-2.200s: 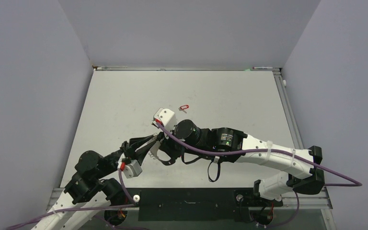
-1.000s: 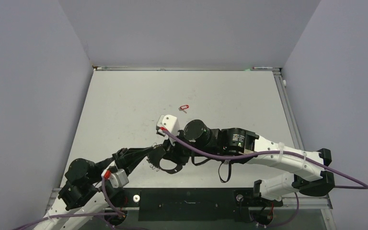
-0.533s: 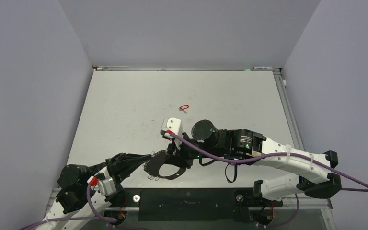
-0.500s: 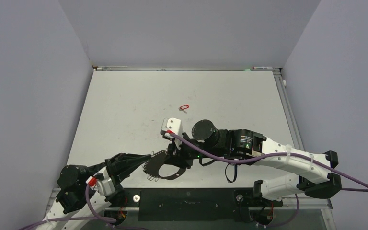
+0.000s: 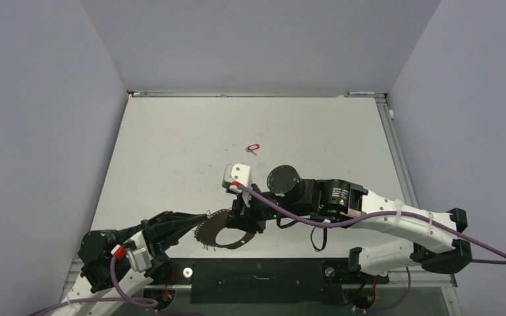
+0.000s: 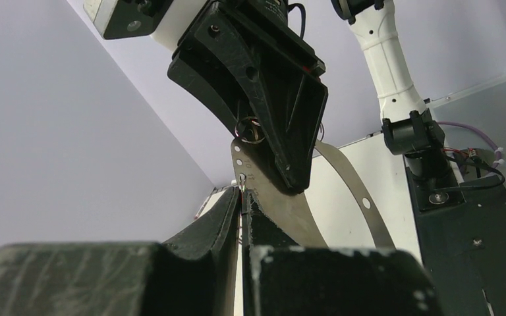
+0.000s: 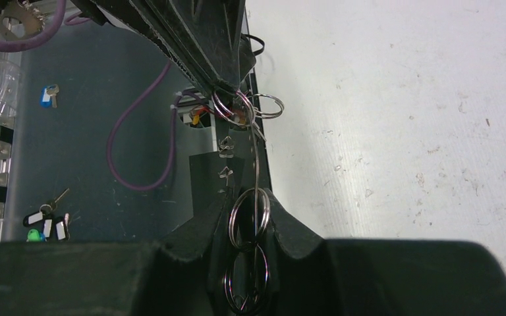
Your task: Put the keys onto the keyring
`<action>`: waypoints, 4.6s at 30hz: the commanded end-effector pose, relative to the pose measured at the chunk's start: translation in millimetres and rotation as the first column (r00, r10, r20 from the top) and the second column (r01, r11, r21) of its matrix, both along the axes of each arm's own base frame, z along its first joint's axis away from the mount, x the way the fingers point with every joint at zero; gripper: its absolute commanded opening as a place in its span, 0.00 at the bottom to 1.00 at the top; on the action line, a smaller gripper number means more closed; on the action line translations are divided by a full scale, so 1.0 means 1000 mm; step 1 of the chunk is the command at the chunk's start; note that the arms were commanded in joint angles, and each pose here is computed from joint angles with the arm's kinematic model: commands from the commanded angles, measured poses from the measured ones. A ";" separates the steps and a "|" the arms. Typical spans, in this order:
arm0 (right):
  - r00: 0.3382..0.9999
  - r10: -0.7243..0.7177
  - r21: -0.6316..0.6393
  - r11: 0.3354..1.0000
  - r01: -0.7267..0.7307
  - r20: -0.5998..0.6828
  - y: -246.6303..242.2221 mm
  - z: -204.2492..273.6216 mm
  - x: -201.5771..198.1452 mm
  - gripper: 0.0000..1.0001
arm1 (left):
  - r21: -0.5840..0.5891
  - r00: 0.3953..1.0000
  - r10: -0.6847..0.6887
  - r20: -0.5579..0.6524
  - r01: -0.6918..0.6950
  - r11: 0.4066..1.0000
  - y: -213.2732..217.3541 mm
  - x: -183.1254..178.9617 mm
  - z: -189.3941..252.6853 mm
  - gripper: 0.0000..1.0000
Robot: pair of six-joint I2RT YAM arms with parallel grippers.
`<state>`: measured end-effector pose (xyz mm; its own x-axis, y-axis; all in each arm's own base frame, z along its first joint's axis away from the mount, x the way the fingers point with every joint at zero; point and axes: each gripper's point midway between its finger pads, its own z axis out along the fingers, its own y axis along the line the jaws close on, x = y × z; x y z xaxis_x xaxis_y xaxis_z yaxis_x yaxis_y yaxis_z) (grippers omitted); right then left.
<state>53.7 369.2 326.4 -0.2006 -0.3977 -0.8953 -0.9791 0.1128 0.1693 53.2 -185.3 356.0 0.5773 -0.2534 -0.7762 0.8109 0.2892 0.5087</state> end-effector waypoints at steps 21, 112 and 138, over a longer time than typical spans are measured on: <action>0.968 -0.176 -0.062 0.980 0.189 0.177 -0.007 0.015 0.045 0.05 | 0.117 0.986 0.162 -0.029 -0.158 0.981 -0.002 0.036 -0.018 0.53; 0.671 -0.630 0.083 0.702 0.707 -0.391 -0.012 -0.038 0.084 0.48 | -0.039 0.563 -0.036 -0.826 0.007 0.999 -0.046 0.051 -0.058 0.00; 0.548 -0.835 -0.131 0.550 0.825 -0.055 -0.094 -0.131 0.143 0.49 | 0.188 0.314 0.340 -0.886 -0.428 0.884 -0.002 0.119 -0.127 0.00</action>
